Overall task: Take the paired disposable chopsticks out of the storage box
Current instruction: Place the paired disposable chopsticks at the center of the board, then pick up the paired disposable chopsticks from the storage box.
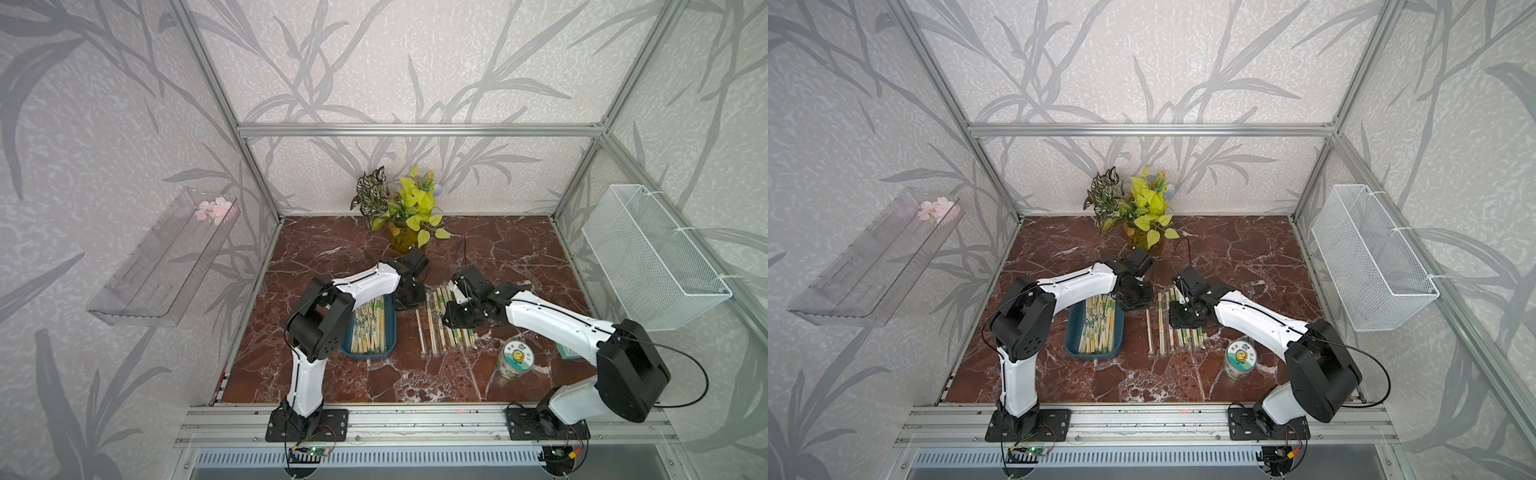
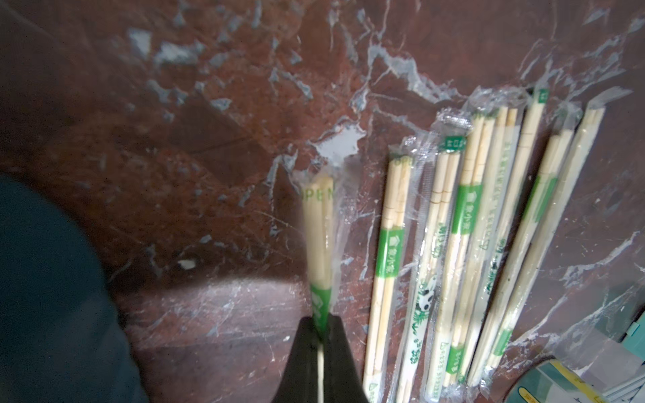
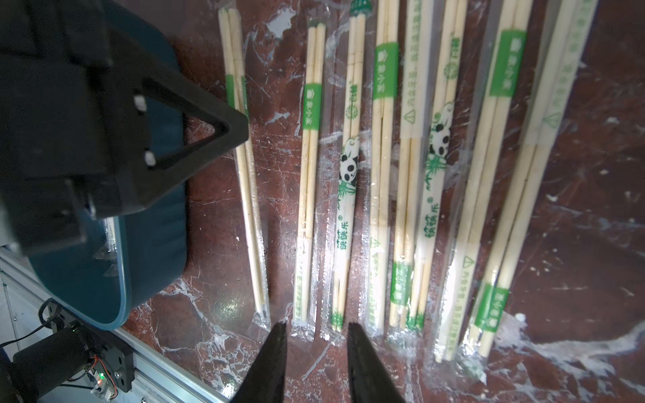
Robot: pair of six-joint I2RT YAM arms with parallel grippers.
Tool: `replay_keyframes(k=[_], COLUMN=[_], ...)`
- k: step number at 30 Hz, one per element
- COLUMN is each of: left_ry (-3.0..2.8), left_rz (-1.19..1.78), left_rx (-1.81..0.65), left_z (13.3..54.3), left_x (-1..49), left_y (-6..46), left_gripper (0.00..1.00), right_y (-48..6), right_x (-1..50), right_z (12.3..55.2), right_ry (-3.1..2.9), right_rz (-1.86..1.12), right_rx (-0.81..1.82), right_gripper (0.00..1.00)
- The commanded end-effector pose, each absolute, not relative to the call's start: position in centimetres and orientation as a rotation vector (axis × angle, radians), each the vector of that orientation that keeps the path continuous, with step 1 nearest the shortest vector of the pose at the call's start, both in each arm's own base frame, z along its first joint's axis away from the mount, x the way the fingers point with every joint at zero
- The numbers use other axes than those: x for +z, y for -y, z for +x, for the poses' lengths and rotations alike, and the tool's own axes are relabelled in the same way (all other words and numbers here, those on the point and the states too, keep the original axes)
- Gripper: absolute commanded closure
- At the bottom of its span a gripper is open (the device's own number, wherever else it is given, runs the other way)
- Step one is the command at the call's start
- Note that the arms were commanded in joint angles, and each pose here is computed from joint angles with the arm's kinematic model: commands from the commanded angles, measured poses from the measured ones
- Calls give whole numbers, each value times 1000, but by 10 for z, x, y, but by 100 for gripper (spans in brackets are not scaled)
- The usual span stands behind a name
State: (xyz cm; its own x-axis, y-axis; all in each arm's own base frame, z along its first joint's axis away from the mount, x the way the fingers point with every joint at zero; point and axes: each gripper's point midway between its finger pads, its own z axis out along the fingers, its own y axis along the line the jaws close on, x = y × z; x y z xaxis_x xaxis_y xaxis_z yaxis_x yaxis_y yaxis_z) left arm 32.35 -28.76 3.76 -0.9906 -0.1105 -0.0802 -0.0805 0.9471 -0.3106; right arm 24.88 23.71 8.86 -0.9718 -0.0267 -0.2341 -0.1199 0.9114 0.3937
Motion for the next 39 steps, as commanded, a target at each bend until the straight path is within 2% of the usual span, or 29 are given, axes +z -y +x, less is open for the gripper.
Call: replay_keyframes(k=[1, 6, 12, 13, 14, 15, 16, 26, 33, 36, 39], left_ry=[-3000, -2988, -2931, -2921, -2908, -2895, -2884, -2792, -2818, -2858, -2884], left_rz=[-142, -131, -97, -90, -88, -82, -78, -107, -253, -297, -307], left_rx=[-489, -496, -476, -469, -456, -445, -437, -327, -280, -241, -202], left_z=[324, 325, 329, 330, 331, 331, 331, 330, 324, 320, 318], left_x=[37, 44, 72, 77, 83, 89, 94, 133, 125, 112, 101], left_y=[297, 299, 292, 291, 287, 284, 281, 228, 168, 146, 134], left_gripper=[90, 66, 43, 37, 26, 7, 1, 0, 1, 14, 31], right_y=[-236, -237, -241, -242, -244, -245, -246, -268, -285, -294, -305], right_x=[94, 96, 99, 99, 99, 99, 100, 104, 103, 102, 103], right_z=[243, 245, 246, 245, 246, 246, 246, 251, 252, 252, 251], right_ry=[-2843, -2833, -2828, -2829, -2828, -2828, -2827, -2817, -2822, -2822, -2821], right_rz=[-116, -117, -87, -88, -90, -93, -96, -136, -174, -199, -223], right_rx=[622, 628, 645, 646, 648, 647, 649, 659, 668, 674, 680], right_gripper=[68, 68, 68, 68, 68, 68, 68, 68, 68, 68, 68])
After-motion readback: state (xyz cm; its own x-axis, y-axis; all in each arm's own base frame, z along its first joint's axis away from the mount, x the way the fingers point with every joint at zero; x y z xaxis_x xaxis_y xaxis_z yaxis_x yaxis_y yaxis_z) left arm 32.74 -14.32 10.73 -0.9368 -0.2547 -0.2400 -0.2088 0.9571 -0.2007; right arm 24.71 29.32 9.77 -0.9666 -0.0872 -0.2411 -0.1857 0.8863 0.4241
